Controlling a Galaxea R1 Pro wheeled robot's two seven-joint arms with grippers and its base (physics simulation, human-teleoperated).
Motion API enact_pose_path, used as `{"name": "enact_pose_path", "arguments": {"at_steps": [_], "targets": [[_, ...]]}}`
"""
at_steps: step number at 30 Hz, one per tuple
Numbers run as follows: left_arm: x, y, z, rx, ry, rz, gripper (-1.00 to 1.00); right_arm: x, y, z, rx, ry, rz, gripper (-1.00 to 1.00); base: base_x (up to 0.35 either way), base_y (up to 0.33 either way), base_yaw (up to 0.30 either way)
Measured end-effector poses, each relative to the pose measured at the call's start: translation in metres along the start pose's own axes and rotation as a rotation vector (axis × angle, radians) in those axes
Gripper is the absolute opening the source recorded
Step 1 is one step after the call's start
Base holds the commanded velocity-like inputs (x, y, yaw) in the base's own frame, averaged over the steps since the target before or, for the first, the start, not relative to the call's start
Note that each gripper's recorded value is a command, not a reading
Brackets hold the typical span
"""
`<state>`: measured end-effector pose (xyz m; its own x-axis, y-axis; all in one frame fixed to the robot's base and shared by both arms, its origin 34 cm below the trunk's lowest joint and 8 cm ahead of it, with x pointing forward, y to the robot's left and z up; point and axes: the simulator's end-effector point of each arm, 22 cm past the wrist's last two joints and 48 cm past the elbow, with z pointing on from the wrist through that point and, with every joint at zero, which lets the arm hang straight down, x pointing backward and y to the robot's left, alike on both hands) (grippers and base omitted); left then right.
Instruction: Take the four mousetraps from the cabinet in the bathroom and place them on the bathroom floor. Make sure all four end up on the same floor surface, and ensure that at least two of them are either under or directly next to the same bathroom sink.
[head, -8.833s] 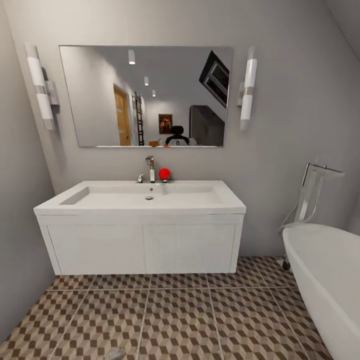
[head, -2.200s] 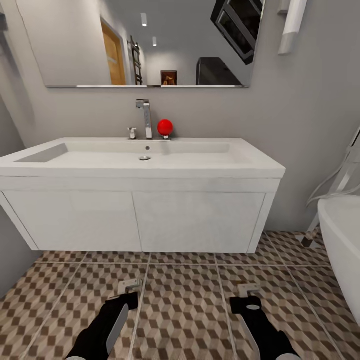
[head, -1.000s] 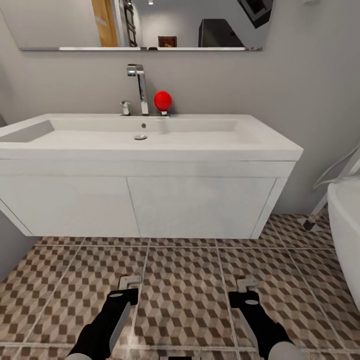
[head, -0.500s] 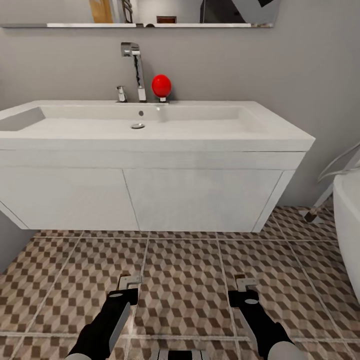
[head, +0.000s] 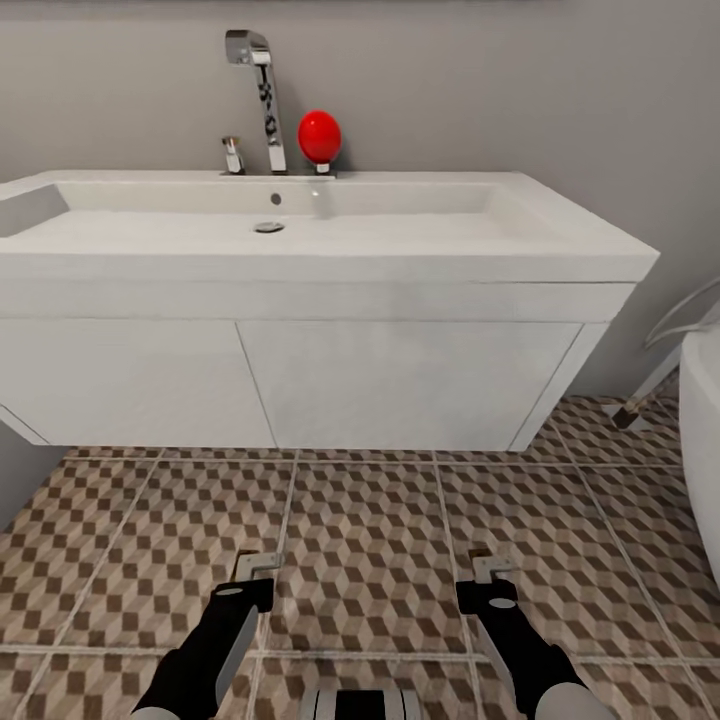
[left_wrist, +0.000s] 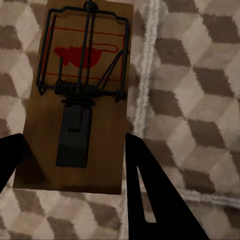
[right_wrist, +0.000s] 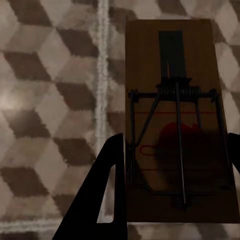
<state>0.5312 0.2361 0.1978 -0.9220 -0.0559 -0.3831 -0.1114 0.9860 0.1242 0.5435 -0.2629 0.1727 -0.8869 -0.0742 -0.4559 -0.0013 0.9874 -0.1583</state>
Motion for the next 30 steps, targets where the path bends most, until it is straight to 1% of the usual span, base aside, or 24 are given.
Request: {"name": "enact_pose_path", "arguments": {"at_steps": [4, 20, 24, 26, 30], "targets": [[0.006, 0.005, 0.006, -0.008, 0.012, 0.004, -1.00, 0.007, 0.002, 0.004, -0.002, 0.009, -0.002, -1.00, 0.000, 0.000, 0.000], [0.001, 0.008, 0.005, -0.012, -0.002, 0.002, -1.00, 0.006, 0.002, 0.004, -0.002, 0.006, 0.000, -1.00, 0.000, 0.000, 0.000], [0.002, 0.015, 0.007, -0.021, -0.004, 0.006, -1.00, 0.008, 0.002, 0.005, -0.002, 0.010, 0.000, -1.00, 0.000, 0.000, 0.000], [0.000, 0.026, 0.010, -0.027, -0.011, 0.008, -1.00, 0.009, 0.002, 0.005, -0.002, 0.011, 0.000, -1.00, 0.000, 0.000, 0.000], [-0.005, 0.030, 0.014, -0.008, -0.014, 0.008, -1.00, 0.008, 0.002, 0.005, -0.002, 0.005, 0.002, -1.00, 0.000, 0.000, 0.000]]}}
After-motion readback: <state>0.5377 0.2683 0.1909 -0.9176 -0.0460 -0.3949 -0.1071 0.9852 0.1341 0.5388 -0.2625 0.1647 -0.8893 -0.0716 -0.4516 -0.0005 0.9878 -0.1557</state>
